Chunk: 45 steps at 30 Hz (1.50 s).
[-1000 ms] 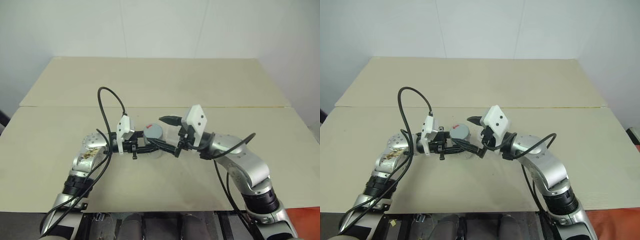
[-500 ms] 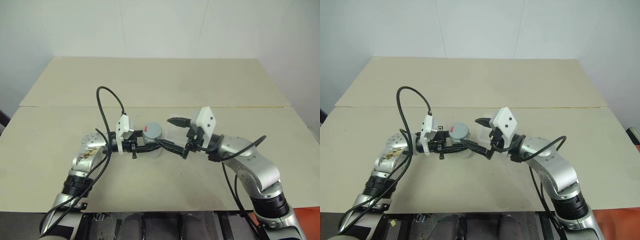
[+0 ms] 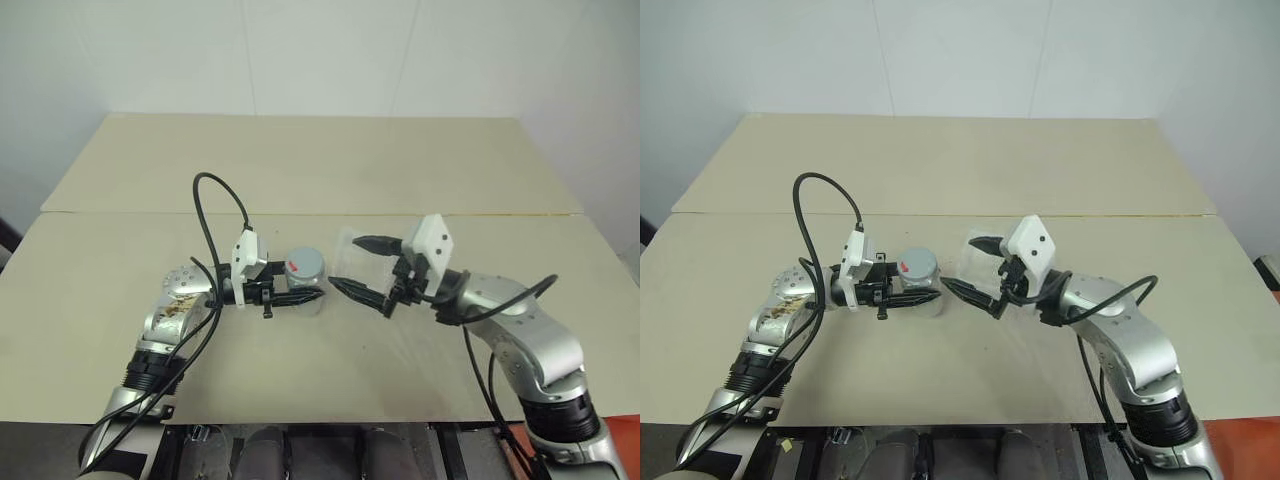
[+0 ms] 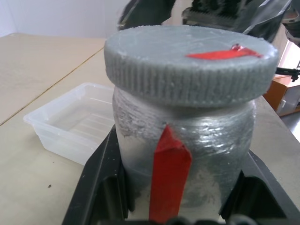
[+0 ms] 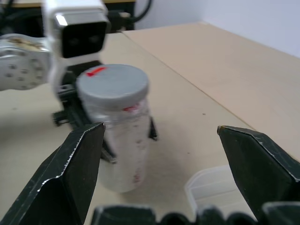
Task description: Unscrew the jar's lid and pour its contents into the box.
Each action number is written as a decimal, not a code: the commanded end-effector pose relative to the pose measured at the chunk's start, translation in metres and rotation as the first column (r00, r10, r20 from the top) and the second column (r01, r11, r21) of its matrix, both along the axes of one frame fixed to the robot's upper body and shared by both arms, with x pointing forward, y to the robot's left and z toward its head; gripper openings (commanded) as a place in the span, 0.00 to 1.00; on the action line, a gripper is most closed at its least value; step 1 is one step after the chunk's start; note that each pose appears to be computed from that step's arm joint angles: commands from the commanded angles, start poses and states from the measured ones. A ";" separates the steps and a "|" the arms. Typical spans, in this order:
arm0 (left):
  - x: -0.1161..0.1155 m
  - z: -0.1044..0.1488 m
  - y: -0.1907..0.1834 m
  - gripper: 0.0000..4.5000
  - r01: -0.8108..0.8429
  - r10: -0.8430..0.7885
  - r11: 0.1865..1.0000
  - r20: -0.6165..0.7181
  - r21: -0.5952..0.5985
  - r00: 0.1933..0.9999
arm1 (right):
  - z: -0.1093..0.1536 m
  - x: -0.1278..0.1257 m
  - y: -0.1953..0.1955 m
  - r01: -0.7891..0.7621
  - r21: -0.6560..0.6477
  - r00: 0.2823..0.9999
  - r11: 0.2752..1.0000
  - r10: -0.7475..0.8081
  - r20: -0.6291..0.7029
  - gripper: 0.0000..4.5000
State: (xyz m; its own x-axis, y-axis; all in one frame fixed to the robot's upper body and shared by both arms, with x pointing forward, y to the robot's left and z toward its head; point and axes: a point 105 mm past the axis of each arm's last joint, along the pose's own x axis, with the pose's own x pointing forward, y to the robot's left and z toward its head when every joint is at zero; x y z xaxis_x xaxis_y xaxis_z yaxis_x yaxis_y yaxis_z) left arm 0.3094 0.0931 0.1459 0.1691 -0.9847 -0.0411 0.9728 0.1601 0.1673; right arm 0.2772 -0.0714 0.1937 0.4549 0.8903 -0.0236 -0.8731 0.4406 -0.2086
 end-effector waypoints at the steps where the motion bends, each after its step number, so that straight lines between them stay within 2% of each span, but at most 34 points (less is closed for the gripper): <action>1: -0.001 0.012 -0.003 0.43 0.022 -0.021 1.000 0.048 -0.015 0.999 | 0.016 -0.010 0.007 -0.054 0.033 0.997 0.998 0.052 0.056 1.00; 17: -0.001 0.012 -0.003 0.43 0.014 -0.013 1.000 0.046 -0.016 0.999 | 0.020 -0.001 0.054 -0.123 0.056 0.990 0.991 0.119 0.074 1.00; 45: -0.003 0.012 -0.002 0.43 0.009 -0.009 1.000 0.044 -0.014 0.999 | 0.022 0.002 0.067 -0.149 0.064 0.986 0.987 0.144 0.082 1.00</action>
State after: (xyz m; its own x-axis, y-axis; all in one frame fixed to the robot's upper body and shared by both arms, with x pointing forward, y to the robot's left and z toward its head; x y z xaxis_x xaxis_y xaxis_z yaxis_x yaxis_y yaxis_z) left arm 0.3093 0.0921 0.1477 0.1729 -0.9842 -0.0394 0.9711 0.1637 0.1736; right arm 0.2831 -0.0071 0.2008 0.3405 0.9400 0.0208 -0.9186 0.3373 -0.2059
